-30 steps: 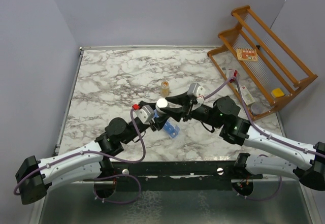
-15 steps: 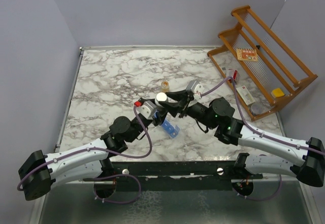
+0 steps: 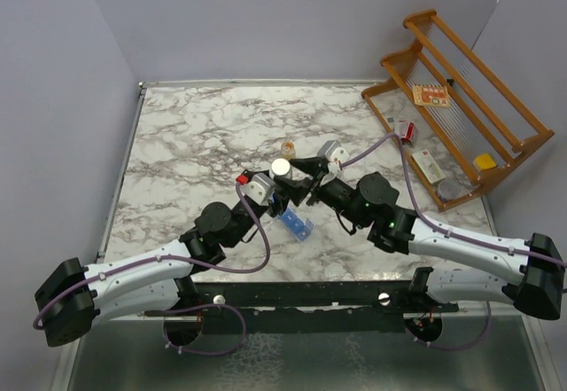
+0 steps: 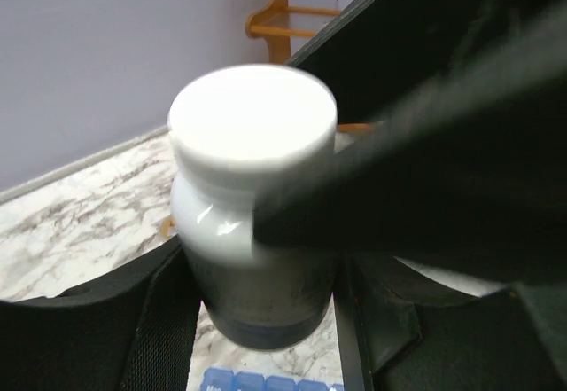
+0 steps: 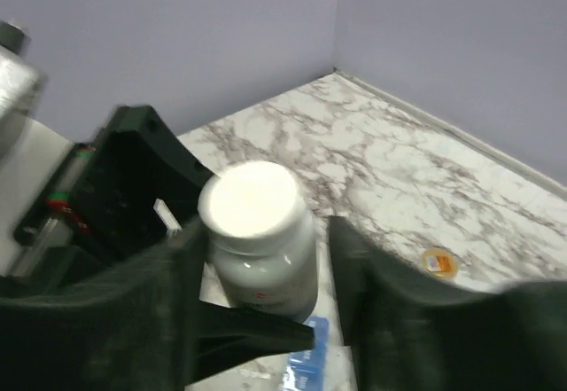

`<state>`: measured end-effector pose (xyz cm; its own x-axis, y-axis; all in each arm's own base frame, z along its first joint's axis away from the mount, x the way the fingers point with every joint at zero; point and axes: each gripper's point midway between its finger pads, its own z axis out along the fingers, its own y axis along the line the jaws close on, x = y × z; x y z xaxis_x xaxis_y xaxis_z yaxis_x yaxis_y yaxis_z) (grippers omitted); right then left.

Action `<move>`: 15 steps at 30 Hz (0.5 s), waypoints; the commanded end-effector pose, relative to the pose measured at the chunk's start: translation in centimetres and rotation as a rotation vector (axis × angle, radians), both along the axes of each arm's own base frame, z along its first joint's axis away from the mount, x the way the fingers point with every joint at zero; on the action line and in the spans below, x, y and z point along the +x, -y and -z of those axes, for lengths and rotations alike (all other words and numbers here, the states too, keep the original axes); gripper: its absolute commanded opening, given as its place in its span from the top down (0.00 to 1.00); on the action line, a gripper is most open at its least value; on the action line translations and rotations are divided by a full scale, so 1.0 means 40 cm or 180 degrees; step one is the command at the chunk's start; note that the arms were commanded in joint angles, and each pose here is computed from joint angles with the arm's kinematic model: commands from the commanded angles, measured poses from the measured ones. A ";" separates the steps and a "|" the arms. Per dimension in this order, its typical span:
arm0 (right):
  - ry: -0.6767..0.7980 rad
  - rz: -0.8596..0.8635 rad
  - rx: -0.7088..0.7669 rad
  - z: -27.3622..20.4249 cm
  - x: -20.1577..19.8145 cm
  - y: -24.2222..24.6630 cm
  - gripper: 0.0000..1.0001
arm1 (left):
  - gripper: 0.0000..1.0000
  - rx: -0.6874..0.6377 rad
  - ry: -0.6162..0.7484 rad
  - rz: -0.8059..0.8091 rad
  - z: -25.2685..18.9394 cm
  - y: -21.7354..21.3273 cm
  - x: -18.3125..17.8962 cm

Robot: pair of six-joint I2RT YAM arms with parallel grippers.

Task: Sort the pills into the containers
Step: Screw the lid of the pill bottle onto the pill bottle.

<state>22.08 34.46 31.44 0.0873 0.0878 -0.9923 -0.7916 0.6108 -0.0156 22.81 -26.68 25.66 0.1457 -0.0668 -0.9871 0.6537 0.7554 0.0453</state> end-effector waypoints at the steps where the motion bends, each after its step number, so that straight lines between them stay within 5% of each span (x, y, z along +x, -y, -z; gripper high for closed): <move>1: -0.0310 0.0352 -0.0812 0.188 0.033 0.058 0.26 | 1.00 -0.1019 0.0732 0.0281 -0.294 -0.014 -0.063; 3: -0.0276 0.0328 -0.0747 0.164 0.029 0.059 0.09 | 1.00 -0.0994 0.0683 0.0319 -0.278 -0.007 -0.064; 15: -0.0079 0.0105 -0.0380 -0.014 -0.028 0.097 0.08 | 1.00 -0.0788 0.0419 0.0303 -0.186 -0.004 -0.058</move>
